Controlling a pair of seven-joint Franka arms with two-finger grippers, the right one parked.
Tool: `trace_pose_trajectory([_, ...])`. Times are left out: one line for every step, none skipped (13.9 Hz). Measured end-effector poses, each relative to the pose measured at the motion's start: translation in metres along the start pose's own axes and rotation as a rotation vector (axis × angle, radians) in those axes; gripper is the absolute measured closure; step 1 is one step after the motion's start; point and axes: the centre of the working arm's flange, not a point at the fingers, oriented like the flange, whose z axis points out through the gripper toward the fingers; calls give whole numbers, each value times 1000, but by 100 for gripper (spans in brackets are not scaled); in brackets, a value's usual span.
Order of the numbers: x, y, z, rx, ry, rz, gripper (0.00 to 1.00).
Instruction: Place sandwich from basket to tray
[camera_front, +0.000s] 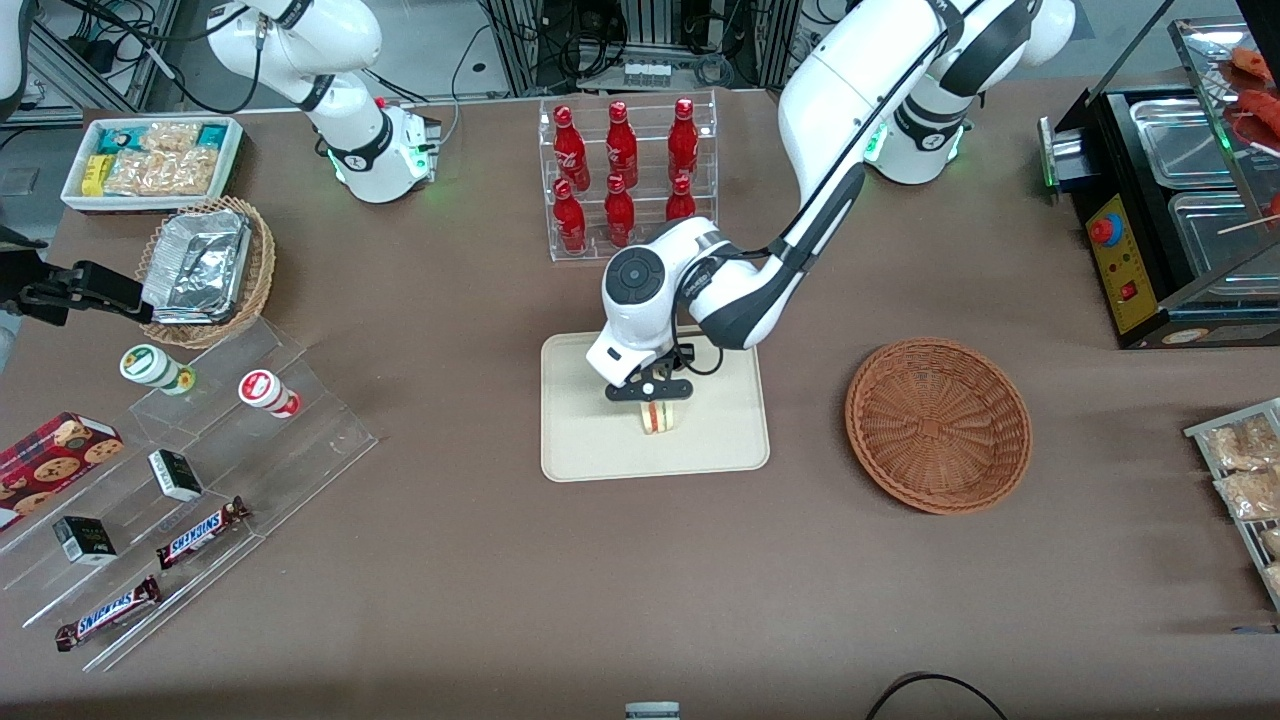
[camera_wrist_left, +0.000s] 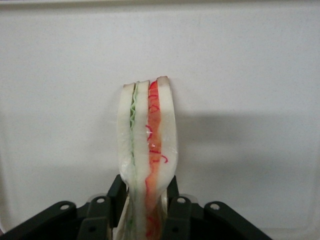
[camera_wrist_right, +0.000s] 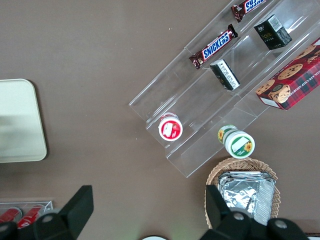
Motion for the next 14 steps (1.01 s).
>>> trace_pose_trajectory([2,0,-5,-5,6,-9,48])
trace_pose_trajectory([4,0,-13,-3,9,-19,37])
trace_pose_trajectory([4,-2,-24,9,7,-35,26])
trace_pose_trajectory([4,-6,-40,24,6,-60,17])
trace_pose_trajectory([5,-11,-58,35,10,-87,5])
trace_pose_trajectory([8,-18,-76,45,16,-108,0])
trace_pose_trajectory([11,-28,-94,56,19,-127,0])
trace_pose_trajectory([16,-40,-112,68,20,-148,0])
trace_pose_trajectory([22,-54,-129,78,18,-171,0])
trace_pose_trajectory([28,-68,-144,87,16,-195,0])
trace_pose_trajectory([34,-83,-160,95,16,-219,0])
trace_pose_trajectory([40,-100,-177,97,21,-243,0])
trace_pose_trajectory([47,-117,-194,93,29,-253,0])
trace_pose_trajectory([51,-136,-211,87,29,-250,0])
